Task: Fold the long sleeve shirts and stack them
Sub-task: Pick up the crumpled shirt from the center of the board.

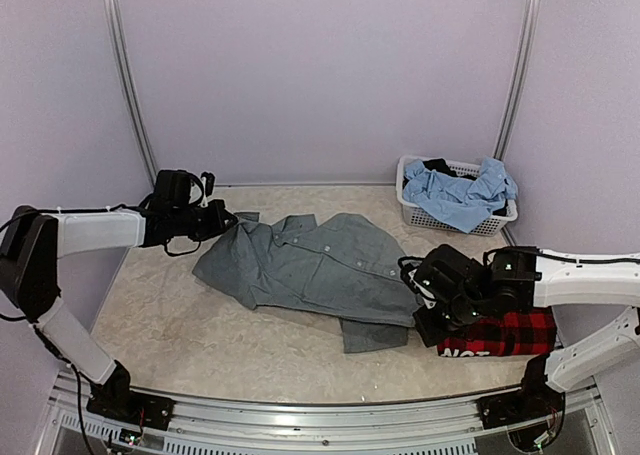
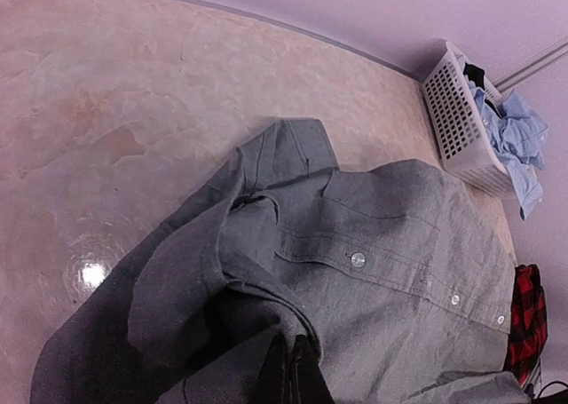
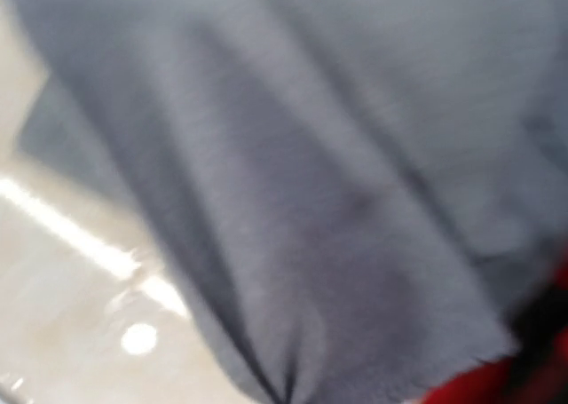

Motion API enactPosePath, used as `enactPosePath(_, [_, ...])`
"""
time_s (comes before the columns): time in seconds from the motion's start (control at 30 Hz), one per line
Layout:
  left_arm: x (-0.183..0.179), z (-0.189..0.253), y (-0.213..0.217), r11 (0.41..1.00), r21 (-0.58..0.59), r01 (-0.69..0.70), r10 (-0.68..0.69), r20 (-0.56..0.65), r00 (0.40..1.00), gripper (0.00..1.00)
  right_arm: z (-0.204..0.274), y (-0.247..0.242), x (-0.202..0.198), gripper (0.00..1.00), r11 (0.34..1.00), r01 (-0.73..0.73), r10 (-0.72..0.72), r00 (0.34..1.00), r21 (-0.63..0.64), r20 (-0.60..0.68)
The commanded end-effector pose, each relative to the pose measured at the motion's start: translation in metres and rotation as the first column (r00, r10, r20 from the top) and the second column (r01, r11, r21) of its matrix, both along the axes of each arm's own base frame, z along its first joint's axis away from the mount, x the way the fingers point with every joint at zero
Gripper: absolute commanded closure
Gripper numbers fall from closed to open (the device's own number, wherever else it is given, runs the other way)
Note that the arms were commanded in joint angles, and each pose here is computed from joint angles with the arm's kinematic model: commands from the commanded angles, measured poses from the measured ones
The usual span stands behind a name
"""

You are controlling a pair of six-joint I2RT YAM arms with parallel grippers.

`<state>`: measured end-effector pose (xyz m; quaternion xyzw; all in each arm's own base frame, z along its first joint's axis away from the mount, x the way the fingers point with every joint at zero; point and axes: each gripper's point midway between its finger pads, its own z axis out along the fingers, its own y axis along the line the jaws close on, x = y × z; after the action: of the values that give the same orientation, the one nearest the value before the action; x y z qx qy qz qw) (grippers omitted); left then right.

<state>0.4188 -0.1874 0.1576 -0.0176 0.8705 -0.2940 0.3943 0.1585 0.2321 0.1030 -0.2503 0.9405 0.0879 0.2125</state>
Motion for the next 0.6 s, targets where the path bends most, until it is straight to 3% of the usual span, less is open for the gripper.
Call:
enactPosePath(0.0, [-0.004,-0.003,-0.032,0.991,-0.047,0.128,-0.128,0.005,0.992,1.0,0.009,-0.041,0.029,1.0,0.989,0.124,-0.121,0.992,-0.079,0.038])
enactPosePath(0.27, [-0.015,-0.033,-0.038,0.984,-0.074,0.165,-0.169,-0.044,0.985,0.96,0.029,-0.064,0.081,1.0,0.972,0.232,-0.233,0.967,0.027,0.099])
enactPosePath(0.57, [-0.043,-0.046,-0.039,0.969,-0.115,0.22,-0.226,-0.04,0.973,0.64,0.028,-0.054,0.111,1.0,0.972,0.224,-0.231,0.968,0.076,0.1])
